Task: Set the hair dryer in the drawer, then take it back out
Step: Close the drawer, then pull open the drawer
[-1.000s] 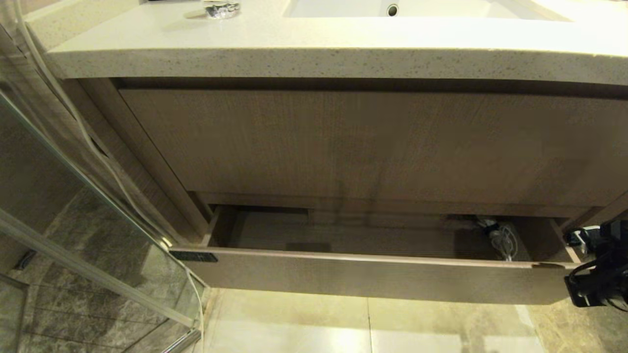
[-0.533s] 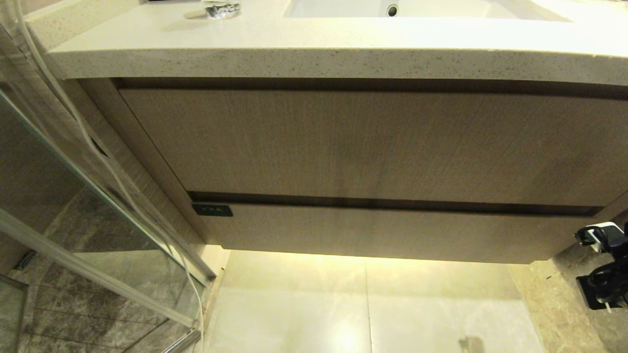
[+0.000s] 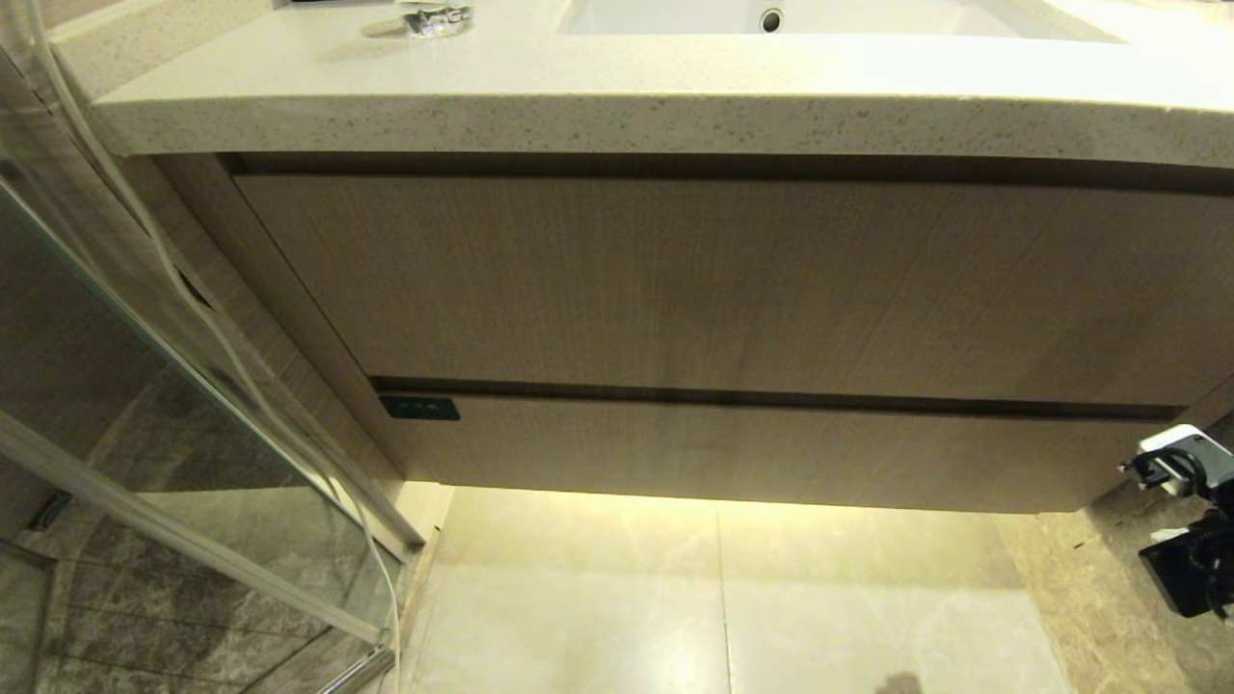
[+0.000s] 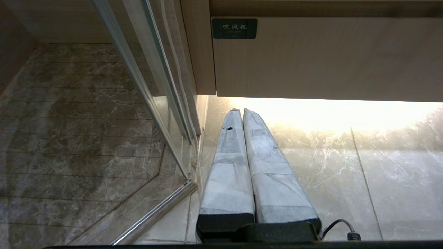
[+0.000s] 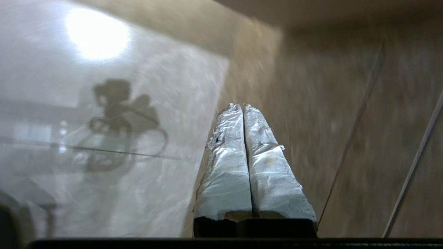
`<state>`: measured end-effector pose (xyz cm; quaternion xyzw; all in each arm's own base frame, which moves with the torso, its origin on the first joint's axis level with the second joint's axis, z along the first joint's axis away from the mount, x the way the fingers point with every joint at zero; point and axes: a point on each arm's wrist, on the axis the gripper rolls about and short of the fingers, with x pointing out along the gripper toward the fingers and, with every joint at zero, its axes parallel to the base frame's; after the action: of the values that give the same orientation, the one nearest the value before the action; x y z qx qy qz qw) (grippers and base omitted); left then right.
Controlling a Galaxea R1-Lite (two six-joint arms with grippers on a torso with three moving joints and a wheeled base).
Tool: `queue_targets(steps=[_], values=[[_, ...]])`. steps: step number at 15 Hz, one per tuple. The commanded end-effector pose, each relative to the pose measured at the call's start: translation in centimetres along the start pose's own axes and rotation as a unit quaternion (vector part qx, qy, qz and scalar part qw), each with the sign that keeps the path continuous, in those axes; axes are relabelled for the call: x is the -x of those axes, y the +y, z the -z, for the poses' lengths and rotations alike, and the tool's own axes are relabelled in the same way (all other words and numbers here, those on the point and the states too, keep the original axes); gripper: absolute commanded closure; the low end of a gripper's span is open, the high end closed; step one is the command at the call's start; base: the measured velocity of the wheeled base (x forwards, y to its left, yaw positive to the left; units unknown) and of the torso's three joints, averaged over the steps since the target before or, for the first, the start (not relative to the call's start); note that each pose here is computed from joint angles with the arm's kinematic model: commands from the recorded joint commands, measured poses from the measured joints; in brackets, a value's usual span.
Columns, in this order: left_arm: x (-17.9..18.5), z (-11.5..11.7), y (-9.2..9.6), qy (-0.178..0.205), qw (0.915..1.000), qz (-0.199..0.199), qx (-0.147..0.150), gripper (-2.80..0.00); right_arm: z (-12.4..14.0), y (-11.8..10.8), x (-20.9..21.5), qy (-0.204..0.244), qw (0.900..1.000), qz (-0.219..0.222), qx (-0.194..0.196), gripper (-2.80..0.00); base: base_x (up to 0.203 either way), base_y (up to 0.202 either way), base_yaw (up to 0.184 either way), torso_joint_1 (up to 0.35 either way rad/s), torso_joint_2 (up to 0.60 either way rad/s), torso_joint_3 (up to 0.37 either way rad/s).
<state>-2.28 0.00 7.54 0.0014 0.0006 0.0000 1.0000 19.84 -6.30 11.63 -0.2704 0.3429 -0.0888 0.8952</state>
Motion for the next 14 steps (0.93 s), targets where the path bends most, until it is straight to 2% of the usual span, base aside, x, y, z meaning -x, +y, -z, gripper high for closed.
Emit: queue_targets(steps=[1,2,3,4,5,6,7,9,10,11,13,14], values=[[0.0,0.0,0.0,0.0,1.0,0.0,0.0,0.0,-0.5,1.4,2.6,-0.108,0.981,-0.065,0.145,0.0,0.0,0.0,0.0,0.0,0.0,0.0],[0.0,0.0,0.0,0.0,1.0,0.0,0.0,0.0,-0.7,2.3,3.0,-0.163,0.958,-0.105,0.213,0.0,0.0,0.0,0.0,0.0,0.0,0.0],[0.0,0.0,0.0,0.0,1.0,0.0,0.0,0.0,-1.2,3.3,3.4,-0.224,0.924,-0.149,0.27,0.0,0.0,0.0,0.0,0.0,0.0,0.0],[0.0,0.0,0.0,0.0,1.0,0.0,0.0,0.0,-1.7,4.2,3.5,-0.269,0.895,-0.181,0.307,0.0,0.0,0.0,0.0,0.0,0.0,0.0],[0.0,0.0,0.0,0.0,1.0,0.0,0.0,0.0,-2.2,4.7,3.0,-0.29,0.88,-0.195,0.323,0.0,0.0,0.0,0.0,0.0,0.0,0.0],[0.0,0.0,0.0,0.0,1.0,0.0,0.0,0.0,-2.7,5.1,2.1,-0.304,0.869,-0.209,0.33,0.0,0.0,0.0,0.0,0.0,0.0,0.0],[0.0,0.0,0.0,0.0,1.0,0.0,0.0,0.0,-3.3,5.5,1.2,-0.32,0.857,-0.223,0.338,-2.8,0.0,0.0,0.0,0.0,0.0,0.0],[0.0,0.0,0.0,0.0,1.0,0.0,0.0,0.0,-4.7,5.9,-1.0,-0.354,0.827,-0.237,0.367,-2.8,0.0,0.0,0.0,0.0,0.0,0.0],[0.0,0.0,0.0,0.0,1.0,0.0,0.0,0.0,-5.7,5.9,-2.1,-0.376,0.807,-0.235,0.39,-2.8,0.0,0.0,0.0,0.0,0.0,0.0],[0.0,0.0,0.0,0.0,1.0,0.0,0.0,0.0,-6.3,6.1,-3.3,-0.388,0.794,-0.237,0.404,-2.8,0.0,0.0,0.0,0.0,0.0,0.0],[0.0,0.0,0.0,0.0,1.0,0.0,0.0,0.0,-7.6,6.4,-5.7,-0.406,0.778,-0.235,0.419,-2.8,0.0,0.0,0.0,0.0,0.0,0.0],[0.0,0.0,0.0,0.0,1.0,0.0,0.0,0.0,-7.9,6.6,-6.7,-0.41,0.774,-0.234,0.422,-2.8,0.0,0.0,0.0,0.0,0.0,0.0]])
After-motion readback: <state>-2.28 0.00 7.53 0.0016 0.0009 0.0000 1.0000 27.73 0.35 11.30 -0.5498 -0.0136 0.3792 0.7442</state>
